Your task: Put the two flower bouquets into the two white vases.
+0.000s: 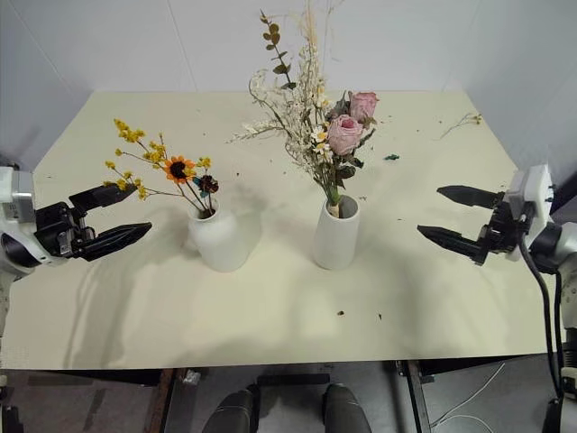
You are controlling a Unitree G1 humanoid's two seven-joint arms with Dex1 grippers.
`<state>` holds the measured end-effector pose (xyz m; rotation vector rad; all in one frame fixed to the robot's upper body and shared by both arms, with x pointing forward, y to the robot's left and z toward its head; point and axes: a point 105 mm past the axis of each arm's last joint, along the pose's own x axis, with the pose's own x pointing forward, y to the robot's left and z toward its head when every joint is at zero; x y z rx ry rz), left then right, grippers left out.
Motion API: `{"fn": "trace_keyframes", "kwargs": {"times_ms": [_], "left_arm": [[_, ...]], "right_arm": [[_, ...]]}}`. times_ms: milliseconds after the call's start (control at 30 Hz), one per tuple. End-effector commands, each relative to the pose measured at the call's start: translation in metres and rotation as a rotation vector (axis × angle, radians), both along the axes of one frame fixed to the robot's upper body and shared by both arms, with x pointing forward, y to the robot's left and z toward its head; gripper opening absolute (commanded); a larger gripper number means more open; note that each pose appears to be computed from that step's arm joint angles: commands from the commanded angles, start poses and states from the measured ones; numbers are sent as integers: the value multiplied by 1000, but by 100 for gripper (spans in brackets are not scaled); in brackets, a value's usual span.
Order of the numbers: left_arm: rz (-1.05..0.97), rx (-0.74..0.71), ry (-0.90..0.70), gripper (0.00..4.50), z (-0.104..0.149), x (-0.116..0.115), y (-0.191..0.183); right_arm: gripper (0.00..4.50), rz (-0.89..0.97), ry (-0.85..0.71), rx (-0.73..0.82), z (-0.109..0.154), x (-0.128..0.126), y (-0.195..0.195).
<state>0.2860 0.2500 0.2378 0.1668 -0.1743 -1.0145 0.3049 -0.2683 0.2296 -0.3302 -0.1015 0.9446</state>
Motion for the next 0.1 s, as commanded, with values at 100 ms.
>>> {"fn": "trace_keyframes", "kwargs": {"times_ms": [100], "left_arm": [[-3,43,-40,448,9,-6,7]], "right_arm": [[450,-10,-55,-33,13,-7,-8]]}}
